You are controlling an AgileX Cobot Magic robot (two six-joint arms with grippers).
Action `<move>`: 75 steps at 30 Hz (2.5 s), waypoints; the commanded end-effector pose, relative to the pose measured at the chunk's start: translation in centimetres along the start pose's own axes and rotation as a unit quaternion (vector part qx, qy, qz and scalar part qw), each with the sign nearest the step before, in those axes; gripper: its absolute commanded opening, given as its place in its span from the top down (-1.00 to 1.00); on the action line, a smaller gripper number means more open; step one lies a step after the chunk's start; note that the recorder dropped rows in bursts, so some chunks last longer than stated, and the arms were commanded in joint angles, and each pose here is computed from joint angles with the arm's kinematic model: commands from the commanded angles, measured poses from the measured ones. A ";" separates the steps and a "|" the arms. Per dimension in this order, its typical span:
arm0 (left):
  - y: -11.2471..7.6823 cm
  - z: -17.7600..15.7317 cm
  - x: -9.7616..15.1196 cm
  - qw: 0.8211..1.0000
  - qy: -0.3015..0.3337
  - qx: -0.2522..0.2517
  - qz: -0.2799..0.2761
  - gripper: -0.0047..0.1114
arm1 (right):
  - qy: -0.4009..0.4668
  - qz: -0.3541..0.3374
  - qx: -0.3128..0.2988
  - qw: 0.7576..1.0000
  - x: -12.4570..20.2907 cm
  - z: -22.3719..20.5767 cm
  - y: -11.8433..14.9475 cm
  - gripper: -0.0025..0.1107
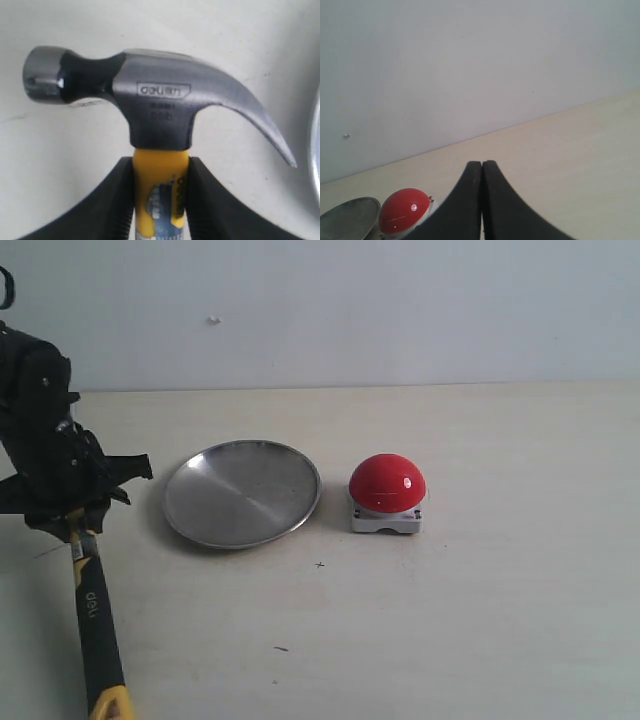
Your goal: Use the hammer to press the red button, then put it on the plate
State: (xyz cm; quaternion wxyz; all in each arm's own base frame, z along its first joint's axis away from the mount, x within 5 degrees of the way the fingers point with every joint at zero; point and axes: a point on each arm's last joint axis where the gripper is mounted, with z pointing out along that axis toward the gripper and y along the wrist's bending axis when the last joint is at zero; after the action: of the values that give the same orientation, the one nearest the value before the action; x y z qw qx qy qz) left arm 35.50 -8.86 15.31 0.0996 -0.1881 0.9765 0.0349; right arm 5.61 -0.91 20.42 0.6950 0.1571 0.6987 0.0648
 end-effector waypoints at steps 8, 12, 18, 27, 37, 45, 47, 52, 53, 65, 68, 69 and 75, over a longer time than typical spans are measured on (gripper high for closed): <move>2.1 -3.5 -0.8 0.999 0.009 0.033 0.023 0.92 | -0.006 -0.002 -0.002 1.000 0.0 0.0 0.0 0.95; 1.9 -3.2 -1.0 0.999 0.002 0.041 0.023 0.92 | -0.006 -0.002 -0.002 1.000 0.0 0.0 0.0 0.95; 1.8 -2.4 -1.2 0.998 0.013 0.042 0.037 0.92 | -0.006 -0.002 -0.002 1.000 0.0 0.0 0.0 0.95; 2.8 -2.9 -2.6 0.991 0.059 0.101 0.058 0.92 | -0.006 -0.002 -0.002 1.000 0.0 0.0 0.0 0.95; 4.0 -2.6 -3.4 0.977 0.084 0.178 0.078 0.92 | -0.006 -0.002 -0.002 1.000 0.0 0.0 0.0 0.95; 4.9 -2.9 -4.2 0.963 0.080 0.242 0.089 0.92 | -0.006 -0.002 -0.002 1.000 0.0 0.0 0.0 0.95; 5.2 -2.9 -4.3 0.958 0.080 0.259 0.093 0.92 | -0.006 -0.002 -0.002 1.000 0.0 0.0 0.0 0.95; 5.9 -3.3 -4.6 0.941 0.083 0.310 0.108 0.92 | -0.006 -0.002 -0.002 1.000 0.0 0.0 0.0 0.95; 6.0 -3.4 -4.7 0.938 0.084 0.319 0.108 0.92 | -0.006 -0.002 -0.002 1.000 0.0 0.0 0.0 0.95; 6.9 -4.0 -4.9 0.913 0.080 0.374 0.140 0.92 | -0.006 -0.002 -0.002 1.000 0.0 0.0 0.0 0.95; 7.2 -4.1 -4.9 0.909 0.080 0.383 0.142 0.92 | -0.006 -0.002 -0.002 1.000 0.0 0.0 0.0 0.95; 7.2 -4.1 -4.9 0.907 0.081 0.387 0.145 0.92 | -0.006 -0.002 -0.002 1.000 0.0 0.0 0.0 0.95; 7.1 -4.3 -5.2 0.886 0.072 0.435 0.142 0.92 | -0.006 -0.002 -0.002 1.000 0.0 0.0 0.0 0.95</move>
State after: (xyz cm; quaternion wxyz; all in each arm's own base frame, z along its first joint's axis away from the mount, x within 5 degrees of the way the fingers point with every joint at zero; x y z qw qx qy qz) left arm 36.48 -0.53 20.01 0.0811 0.0131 0.9353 -0.3441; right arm 5.61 -0.91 20.42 0.6950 0.1571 0.6987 0.0648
